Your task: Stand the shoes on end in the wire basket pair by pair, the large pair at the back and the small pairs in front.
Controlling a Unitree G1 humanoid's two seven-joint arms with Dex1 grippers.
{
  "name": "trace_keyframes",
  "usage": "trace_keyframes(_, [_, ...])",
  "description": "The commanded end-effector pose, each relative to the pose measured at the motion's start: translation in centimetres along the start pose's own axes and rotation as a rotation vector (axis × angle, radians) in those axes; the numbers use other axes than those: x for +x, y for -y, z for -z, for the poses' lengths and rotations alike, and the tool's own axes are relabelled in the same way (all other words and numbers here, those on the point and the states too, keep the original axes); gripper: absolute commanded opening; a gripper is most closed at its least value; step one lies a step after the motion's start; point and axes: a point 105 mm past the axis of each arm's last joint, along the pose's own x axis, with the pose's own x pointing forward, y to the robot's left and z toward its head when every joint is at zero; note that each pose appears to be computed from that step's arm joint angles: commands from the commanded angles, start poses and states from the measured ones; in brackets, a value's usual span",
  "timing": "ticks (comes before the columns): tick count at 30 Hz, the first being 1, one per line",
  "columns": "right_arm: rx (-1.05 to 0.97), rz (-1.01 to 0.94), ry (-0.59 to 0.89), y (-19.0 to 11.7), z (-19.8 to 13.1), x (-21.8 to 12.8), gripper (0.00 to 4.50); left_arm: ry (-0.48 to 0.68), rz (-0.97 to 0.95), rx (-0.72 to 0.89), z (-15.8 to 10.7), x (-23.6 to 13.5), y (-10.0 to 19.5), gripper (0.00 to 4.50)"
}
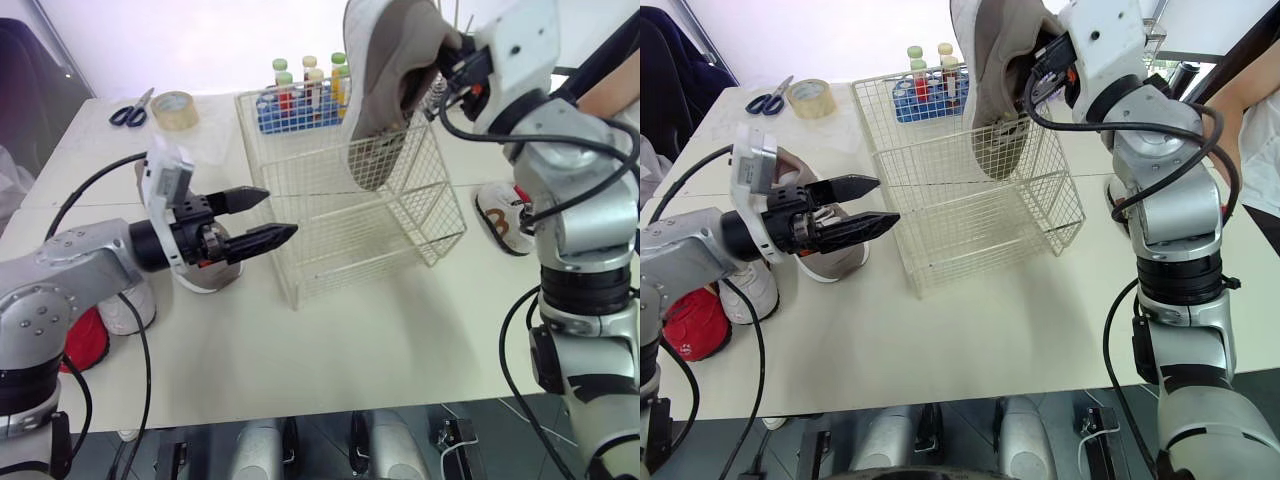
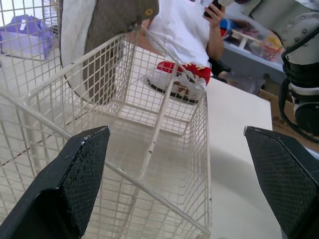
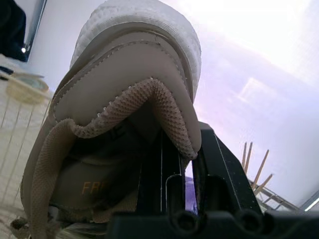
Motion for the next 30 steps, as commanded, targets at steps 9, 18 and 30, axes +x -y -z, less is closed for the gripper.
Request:
trace_keyframes(9, [0.028, -0.017, -0.102, -0.3, 1.7, -0.4, 0.77, 0.052, -0.024, 0.04, -1.3, -0.3, 0.4, 4.5])
trace_keyframes(18, [0.008, 0.052, -0.011, 1.0, 0.1, -0.3, 4.07, 0.065, -0.038, 0.024, -1.0, -0.4, -0.3, 4.5])
trace_keyframes(30, [0.236, 0.028, -0.034, 1.4, 1.5, -1.2, 4.07, 0.067, -0.05, 0.02, -0.6, -0.7, -0.5, 4.5])
